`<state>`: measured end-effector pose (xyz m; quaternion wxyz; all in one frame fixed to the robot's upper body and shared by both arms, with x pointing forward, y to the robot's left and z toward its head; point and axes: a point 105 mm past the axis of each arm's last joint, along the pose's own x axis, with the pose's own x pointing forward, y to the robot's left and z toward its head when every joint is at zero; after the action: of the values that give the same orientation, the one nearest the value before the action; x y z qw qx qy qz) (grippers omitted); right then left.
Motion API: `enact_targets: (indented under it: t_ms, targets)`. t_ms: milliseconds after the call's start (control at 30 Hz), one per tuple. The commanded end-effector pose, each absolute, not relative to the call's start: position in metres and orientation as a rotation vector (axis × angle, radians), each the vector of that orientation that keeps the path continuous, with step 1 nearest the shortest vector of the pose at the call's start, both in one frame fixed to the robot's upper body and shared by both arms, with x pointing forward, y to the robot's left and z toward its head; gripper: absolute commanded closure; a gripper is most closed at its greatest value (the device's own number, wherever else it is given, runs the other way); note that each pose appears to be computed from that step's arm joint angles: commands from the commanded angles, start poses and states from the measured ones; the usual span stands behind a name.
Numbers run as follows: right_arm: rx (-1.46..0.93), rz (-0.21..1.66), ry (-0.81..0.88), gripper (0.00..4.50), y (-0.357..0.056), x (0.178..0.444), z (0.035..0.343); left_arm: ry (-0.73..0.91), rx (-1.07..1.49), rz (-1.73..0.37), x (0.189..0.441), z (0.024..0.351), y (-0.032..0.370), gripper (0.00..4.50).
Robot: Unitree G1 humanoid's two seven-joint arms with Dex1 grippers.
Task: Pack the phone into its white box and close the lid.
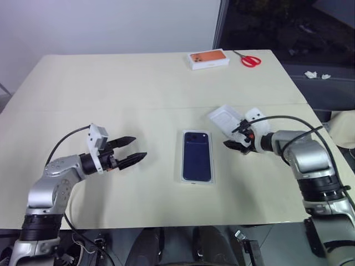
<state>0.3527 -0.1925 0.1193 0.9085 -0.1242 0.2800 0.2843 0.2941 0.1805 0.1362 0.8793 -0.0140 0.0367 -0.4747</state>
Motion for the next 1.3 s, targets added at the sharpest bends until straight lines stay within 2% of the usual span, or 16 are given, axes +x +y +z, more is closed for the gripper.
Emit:
enact_targets:
  t_ms: [33,233,267,400,500,600,667,767,933,1033,1300]
  targets:
    - [-0.240,0.608,0.539,1.06,-0.188,0.349,0.136,0.016,0.029,-0.998,0.292,0.152,0.184,0.00]
    - [-0.351,0.579,0.589,4.16,-0.196,0.344,0.114,-0.008,0.036,-1.005,0.295,0.156,0.175,0.00]
    - [-0.349,0.572,0.591,4.46,-0.197,0.344,0.112,-0.012,0.033,-1.007,0.295,0.157,0.174,0.00]
    - [-0.349,0.579,0.582,4.46,-0.194,0.344,0.112,-0.008,0.045,-1.007,0.295,0.156,0.174,0.00]
    - [-0.196,0.591,0.543,4.46,-0.184,0.349,0.130,-0.002,0.045,-0.992,0.298,0.157,0.178,0.00]
    - [-0.011,0.608,0.472,4.46,-0.170,0.357,0.156,-0.008,0.044,-0.974,0.302,0.159,0.180,0.00]
    - [0.203,0.720,0.394,4.46,-0.146,0.355,0.191,-0.019,0.039,-0.959,0.304,0.162,0.184,0.00]
    - [0.449,0.872,0.401,4.46,-0.119,0.344,0.217,-0.026,0.042,-0.946,0.306,0.165,0.187,0.00]
    - [0.705,1.044,0.415,4.46,-0.077,0.337,0.223,-0.037,0.043,-0.927,0.310,0.170,0.193,0.00]
    - [0.792,1.106,0.441,4.46,-0.054,0.326,0.216,-0.047,0.042,-0.918,0.310,0.173,0.193,0.00]
    - [0.921,1.159,0.517,4.46,-0.033,0.301,0.202,-0.041,0.020,-0.898,0.303,0.168,0.193,0.00]
